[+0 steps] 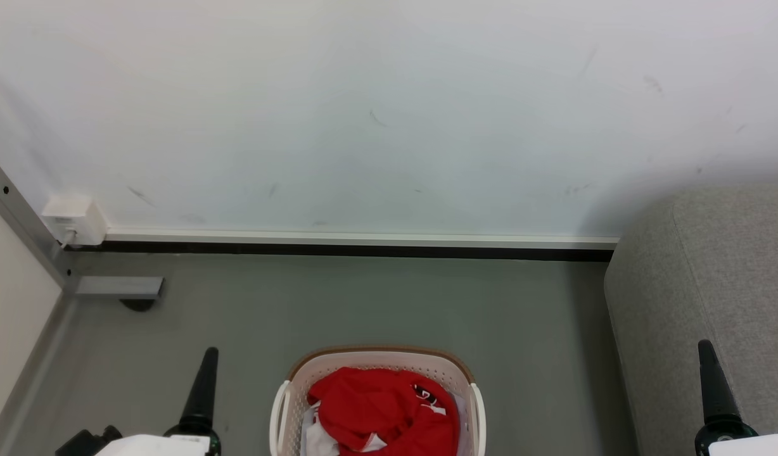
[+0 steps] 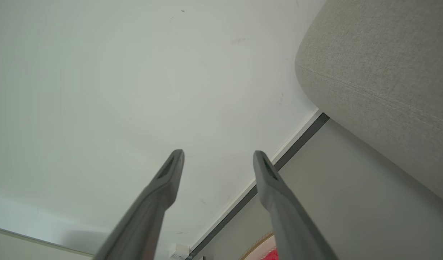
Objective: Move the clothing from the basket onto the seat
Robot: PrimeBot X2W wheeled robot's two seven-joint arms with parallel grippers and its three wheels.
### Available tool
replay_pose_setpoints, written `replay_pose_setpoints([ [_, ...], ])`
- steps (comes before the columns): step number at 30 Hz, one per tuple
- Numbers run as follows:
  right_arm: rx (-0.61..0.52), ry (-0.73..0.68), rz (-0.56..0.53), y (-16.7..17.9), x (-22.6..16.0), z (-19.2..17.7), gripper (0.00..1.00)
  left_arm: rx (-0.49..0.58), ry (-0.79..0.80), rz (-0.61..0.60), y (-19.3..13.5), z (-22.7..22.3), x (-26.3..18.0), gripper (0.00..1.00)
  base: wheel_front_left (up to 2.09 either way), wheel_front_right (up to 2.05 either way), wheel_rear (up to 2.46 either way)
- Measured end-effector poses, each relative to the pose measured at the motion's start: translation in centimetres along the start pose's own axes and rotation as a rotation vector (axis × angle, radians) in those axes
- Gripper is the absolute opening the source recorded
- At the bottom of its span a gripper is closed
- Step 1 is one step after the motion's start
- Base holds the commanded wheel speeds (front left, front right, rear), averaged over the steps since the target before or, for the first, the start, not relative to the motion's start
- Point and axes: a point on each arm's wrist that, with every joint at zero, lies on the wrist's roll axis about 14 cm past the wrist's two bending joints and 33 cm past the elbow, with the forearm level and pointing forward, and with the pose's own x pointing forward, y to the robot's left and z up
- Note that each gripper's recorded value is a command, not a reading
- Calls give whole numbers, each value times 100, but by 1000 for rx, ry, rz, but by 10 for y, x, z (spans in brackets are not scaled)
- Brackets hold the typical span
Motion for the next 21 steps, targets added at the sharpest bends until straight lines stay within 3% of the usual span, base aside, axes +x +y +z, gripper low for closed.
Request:
replay_pose_setpoints([
  [21,-407,-16,77,19,1,3,100,415,-18,11,-7,-5,2,100,0,0,0],
])
